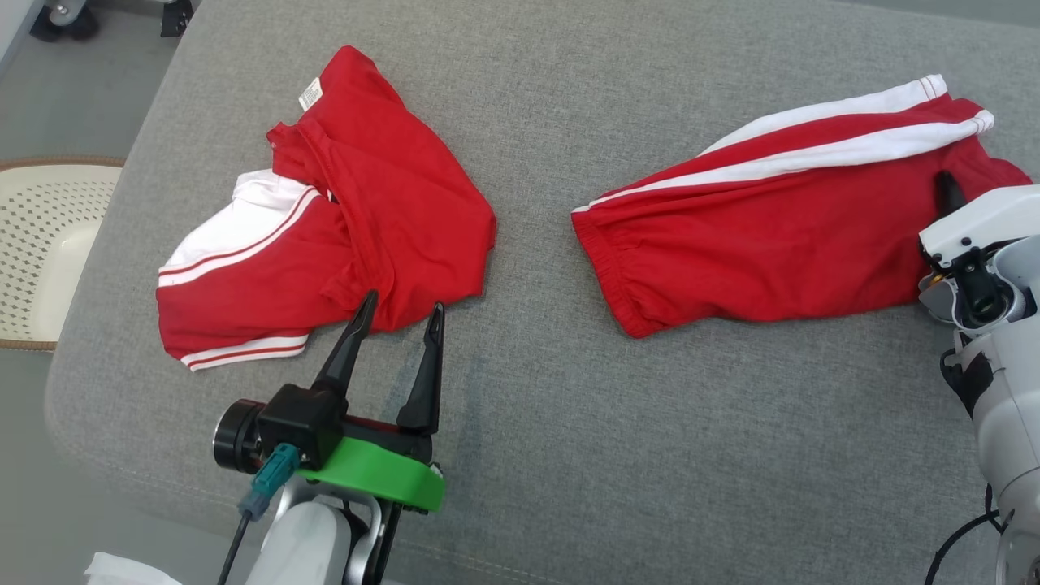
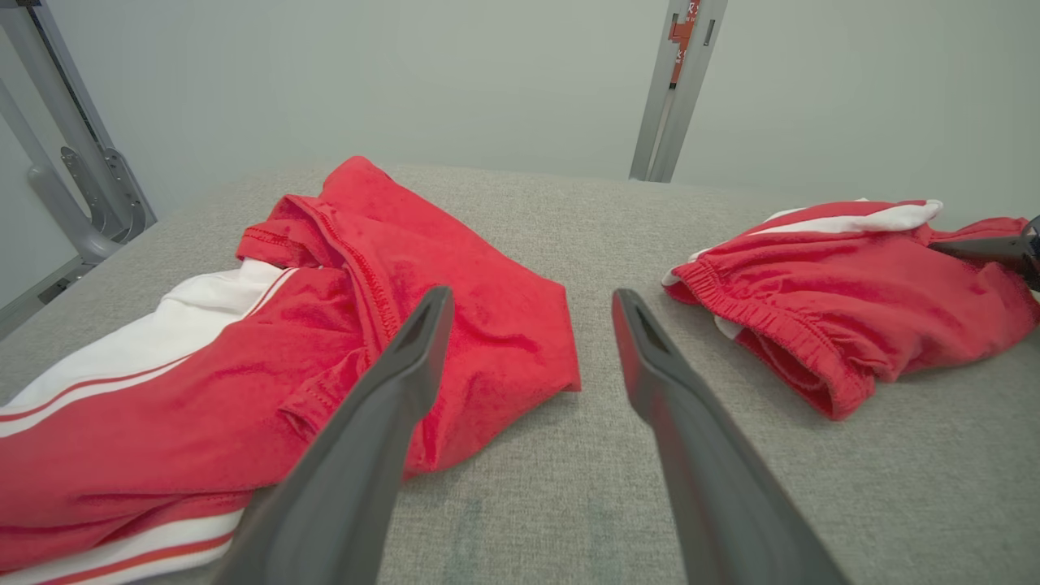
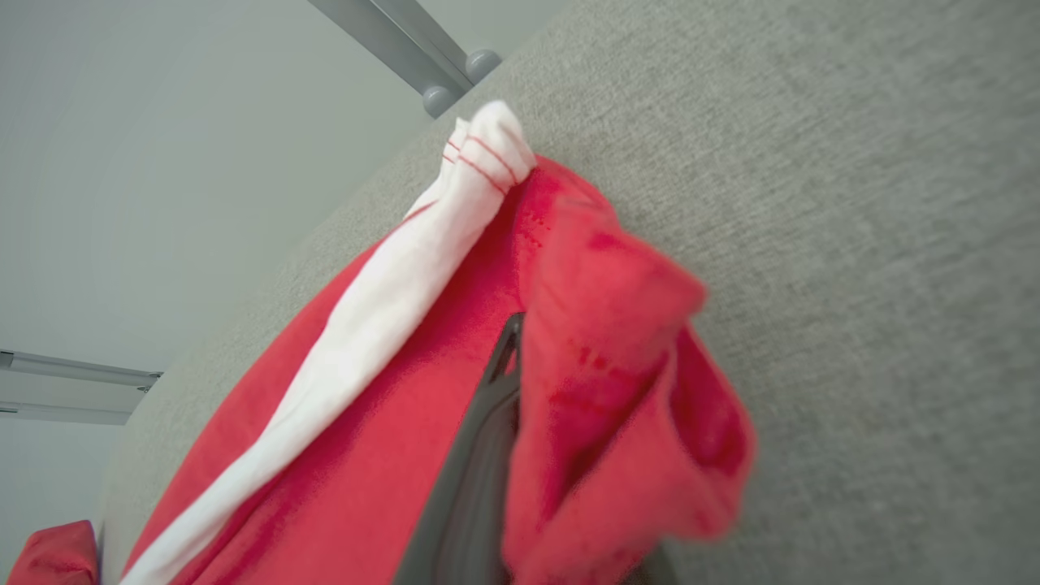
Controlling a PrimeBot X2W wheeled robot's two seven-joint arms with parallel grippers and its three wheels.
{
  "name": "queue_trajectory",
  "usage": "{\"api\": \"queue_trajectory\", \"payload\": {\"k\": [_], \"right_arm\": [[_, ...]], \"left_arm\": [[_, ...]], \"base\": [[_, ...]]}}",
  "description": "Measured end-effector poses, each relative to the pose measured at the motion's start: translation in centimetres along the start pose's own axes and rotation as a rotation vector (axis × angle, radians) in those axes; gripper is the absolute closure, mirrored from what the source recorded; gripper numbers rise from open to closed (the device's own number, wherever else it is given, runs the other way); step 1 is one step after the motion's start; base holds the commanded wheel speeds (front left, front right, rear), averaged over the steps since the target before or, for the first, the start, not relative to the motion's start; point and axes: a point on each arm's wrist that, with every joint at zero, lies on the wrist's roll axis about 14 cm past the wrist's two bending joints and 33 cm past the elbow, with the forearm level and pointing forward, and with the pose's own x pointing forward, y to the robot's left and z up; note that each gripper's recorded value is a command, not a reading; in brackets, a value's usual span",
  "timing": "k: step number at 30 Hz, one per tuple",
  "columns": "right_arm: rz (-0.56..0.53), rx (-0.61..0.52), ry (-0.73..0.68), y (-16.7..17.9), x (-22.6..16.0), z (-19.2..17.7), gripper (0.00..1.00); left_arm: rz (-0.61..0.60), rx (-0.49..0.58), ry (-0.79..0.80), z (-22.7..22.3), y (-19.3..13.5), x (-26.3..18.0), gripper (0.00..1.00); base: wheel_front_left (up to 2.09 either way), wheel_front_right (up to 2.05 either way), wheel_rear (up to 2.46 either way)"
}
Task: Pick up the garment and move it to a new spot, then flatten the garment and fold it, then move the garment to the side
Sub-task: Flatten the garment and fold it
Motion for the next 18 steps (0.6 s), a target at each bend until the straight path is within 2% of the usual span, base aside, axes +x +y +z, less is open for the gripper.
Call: {"api": "queue_trajectory", "payload": {"k": [8,18], "right_arm": [[-0.019,0.022,-0.095,-1.2,-2.2,1.5,1.0],[-0.126,0.046,-0.19,-7.0,-7.9,2.9,1.0]], "left_arm": [[-0.016,-0.008,-0.021,0.6,-0.6,-0.1,0.0],[-0.081,-0.029,-0.047,1.3,-2.7,-0.4,0.0]], "base": [[0.0,0.0,0.0],[0.0,0.0,0.0]]}}
